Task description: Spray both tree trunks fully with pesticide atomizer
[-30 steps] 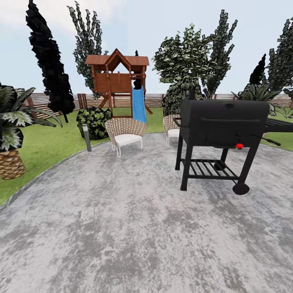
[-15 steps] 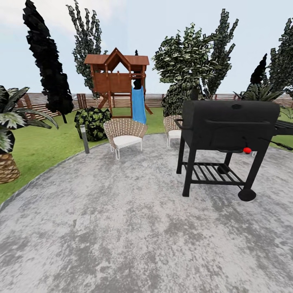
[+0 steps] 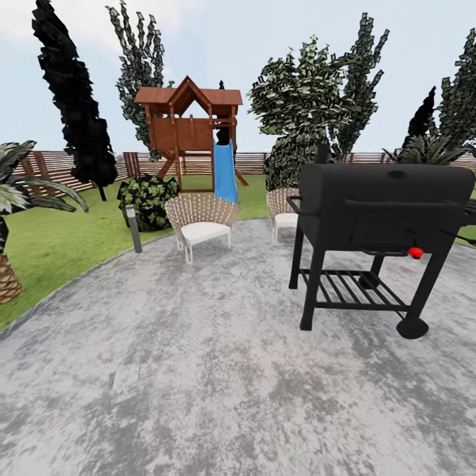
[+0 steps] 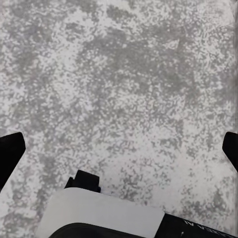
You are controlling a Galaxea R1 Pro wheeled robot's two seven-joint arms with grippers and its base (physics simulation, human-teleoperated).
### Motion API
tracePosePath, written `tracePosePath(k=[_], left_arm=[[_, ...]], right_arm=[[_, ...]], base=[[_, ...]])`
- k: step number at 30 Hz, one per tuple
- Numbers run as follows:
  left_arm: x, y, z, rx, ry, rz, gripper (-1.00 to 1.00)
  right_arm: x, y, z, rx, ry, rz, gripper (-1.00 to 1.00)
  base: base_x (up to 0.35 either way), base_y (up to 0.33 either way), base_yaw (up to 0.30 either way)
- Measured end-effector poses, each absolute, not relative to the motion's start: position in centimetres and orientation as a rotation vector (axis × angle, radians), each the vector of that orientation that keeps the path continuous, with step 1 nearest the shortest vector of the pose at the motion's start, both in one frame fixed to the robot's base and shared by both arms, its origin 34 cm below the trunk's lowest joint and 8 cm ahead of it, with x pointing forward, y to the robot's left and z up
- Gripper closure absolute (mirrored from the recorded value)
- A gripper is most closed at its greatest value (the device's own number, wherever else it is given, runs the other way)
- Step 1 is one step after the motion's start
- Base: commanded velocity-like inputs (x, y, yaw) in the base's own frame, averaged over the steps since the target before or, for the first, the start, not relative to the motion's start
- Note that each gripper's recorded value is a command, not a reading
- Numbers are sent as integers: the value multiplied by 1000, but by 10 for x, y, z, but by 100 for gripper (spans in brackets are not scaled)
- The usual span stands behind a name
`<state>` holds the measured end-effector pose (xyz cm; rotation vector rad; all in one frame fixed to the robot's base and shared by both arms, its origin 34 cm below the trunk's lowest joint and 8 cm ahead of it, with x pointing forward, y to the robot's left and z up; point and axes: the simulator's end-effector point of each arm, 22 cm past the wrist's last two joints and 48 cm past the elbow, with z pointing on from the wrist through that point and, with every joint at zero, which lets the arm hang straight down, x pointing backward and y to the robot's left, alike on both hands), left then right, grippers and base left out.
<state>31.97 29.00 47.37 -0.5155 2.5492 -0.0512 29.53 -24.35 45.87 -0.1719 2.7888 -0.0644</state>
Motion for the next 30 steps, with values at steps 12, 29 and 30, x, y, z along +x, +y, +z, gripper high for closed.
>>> tracePosePath(k=[12,29,30], left_arm=[[320,290,474,-516,2550,-51,-100],[320,290,474,-515,2550,-51,-100],[320,290,474,-515,2550,-51,-100]], right_arm=[[296,-243,459,-172,2787,-64,-100],[295,-245,459,-169,2789,-66,-100],[295,-245,459,-170,2789,-66,-100]], base=[[331,0,0],[331,0,-103],[331,0,-216]])
